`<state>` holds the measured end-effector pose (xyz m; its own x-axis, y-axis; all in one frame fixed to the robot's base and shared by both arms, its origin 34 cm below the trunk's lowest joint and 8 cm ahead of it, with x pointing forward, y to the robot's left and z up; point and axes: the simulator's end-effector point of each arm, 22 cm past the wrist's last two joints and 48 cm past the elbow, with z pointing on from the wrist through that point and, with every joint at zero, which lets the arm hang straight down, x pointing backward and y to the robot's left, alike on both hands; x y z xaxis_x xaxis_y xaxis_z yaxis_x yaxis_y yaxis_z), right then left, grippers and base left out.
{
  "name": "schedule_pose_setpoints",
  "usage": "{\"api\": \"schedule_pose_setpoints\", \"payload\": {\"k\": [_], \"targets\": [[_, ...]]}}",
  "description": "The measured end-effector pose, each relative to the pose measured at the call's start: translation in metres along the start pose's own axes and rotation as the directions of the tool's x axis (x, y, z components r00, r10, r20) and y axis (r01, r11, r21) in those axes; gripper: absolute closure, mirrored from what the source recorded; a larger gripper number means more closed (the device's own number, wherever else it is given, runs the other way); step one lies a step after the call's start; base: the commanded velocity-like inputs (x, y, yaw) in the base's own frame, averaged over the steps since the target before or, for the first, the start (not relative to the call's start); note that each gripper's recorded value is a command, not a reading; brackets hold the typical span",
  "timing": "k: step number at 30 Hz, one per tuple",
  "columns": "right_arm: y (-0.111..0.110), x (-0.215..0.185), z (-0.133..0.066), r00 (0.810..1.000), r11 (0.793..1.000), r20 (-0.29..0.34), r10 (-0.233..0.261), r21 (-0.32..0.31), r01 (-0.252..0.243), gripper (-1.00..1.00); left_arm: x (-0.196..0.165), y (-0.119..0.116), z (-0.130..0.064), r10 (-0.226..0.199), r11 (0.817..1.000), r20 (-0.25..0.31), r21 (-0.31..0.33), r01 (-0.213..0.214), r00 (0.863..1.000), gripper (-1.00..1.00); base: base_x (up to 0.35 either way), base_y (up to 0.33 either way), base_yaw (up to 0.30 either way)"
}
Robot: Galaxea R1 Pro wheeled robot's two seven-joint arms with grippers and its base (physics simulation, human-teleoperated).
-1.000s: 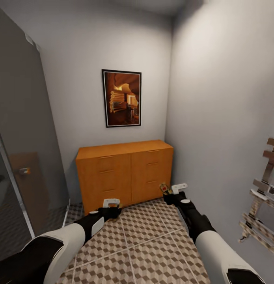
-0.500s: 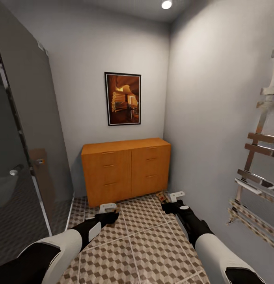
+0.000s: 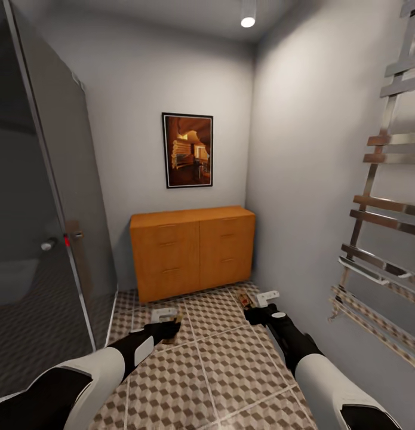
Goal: Take the four mousetraps from the cabinet in the bathroom and place them on the bathroom floor. Make sure all four end up on the same floor surface, and ensure that at least two of them are either under or directly next to the same bathroom sink.
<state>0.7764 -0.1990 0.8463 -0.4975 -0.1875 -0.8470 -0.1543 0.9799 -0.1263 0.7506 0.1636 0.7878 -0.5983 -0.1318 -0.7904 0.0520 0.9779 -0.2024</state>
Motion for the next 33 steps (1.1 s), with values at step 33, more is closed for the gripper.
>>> {"api": "schedule_pose_setpoints", "payload": {"k": [33], "targets": [[-0.0013, 0.0017, -0.0004, 1.000, 1.000, -0.006, -0.001, 0.004, 0.001, 1.00, -0.0002, -0.0019, -0.0003, -0.002, 1.000, 0.002, 0.001, 0.002, 1.000, 1.00, -0.309, 0.000, 0.000]]}}
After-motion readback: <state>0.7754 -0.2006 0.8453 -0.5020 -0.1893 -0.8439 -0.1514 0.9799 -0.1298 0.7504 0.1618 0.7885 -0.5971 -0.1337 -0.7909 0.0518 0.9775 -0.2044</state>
